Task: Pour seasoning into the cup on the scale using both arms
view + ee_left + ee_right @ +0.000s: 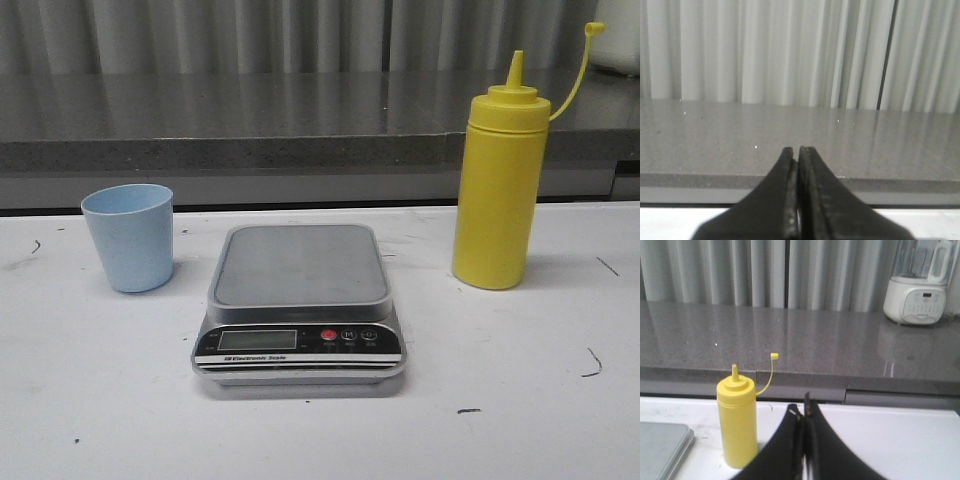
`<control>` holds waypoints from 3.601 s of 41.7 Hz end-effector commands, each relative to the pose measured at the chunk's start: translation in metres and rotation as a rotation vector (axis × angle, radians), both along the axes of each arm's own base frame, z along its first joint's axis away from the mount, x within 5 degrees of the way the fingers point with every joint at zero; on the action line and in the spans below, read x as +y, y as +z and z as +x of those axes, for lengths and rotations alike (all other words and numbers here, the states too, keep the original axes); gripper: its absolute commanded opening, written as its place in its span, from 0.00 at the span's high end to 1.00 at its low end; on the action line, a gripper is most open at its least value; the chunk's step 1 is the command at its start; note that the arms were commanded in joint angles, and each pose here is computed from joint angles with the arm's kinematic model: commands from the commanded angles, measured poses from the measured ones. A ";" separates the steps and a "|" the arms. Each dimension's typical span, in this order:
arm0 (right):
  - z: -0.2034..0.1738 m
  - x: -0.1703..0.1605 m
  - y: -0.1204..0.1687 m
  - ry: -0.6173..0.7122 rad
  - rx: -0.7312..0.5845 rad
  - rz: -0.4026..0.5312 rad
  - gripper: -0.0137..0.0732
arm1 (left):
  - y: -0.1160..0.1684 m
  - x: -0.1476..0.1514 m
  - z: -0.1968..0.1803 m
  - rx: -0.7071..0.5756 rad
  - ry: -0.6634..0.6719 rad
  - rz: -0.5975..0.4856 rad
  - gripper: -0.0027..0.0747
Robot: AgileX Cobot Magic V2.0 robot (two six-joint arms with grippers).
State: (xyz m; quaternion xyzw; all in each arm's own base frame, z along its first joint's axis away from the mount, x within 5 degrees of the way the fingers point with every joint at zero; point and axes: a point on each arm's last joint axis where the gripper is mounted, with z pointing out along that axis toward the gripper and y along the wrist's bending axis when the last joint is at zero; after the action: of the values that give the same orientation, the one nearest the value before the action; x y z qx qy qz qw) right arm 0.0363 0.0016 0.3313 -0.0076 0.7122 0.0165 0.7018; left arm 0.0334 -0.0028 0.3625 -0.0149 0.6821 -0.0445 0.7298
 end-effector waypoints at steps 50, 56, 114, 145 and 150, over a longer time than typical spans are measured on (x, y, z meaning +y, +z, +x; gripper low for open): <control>0.088 0.001 -0.019 -0.006 0.572 -0.050 0.17 | -0.021 -0.007 0.097 0.547 -0.059 0.059 0.31; 0.088 0.001 -0.019 -0.006 0.572 -0.050 0.17 | -0.016 -0.024 0.127 0.616 -0.155 0.114 0.31; 0.088 0.001 -0.019 -0.006 0.573 -0.050 0.17 | -0.112 -0.098 0.369 1.118 -0.250 0.259 0.55; 0.088 0.001 -0.019 -0.006 0.573 -0.050 0.17 | -0.025 -0.118 0.350 0.957 -0.322 0.205 0.99; 0.088 0.001 -0.019 -0.006 0.573 -0.050 0.17 | -0.017 -0.147 0.346 0.925 -0.389 0.236 0.99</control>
State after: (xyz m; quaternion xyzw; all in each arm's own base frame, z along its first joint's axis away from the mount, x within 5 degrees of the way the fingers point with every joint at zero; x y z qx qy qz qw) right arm 0.1195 0.0033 0.2990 -0.0126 0.9014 0.0060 0.4329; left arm 0.3899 -0.1303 0.3099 0.1621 0.9460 -0.0622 0.2738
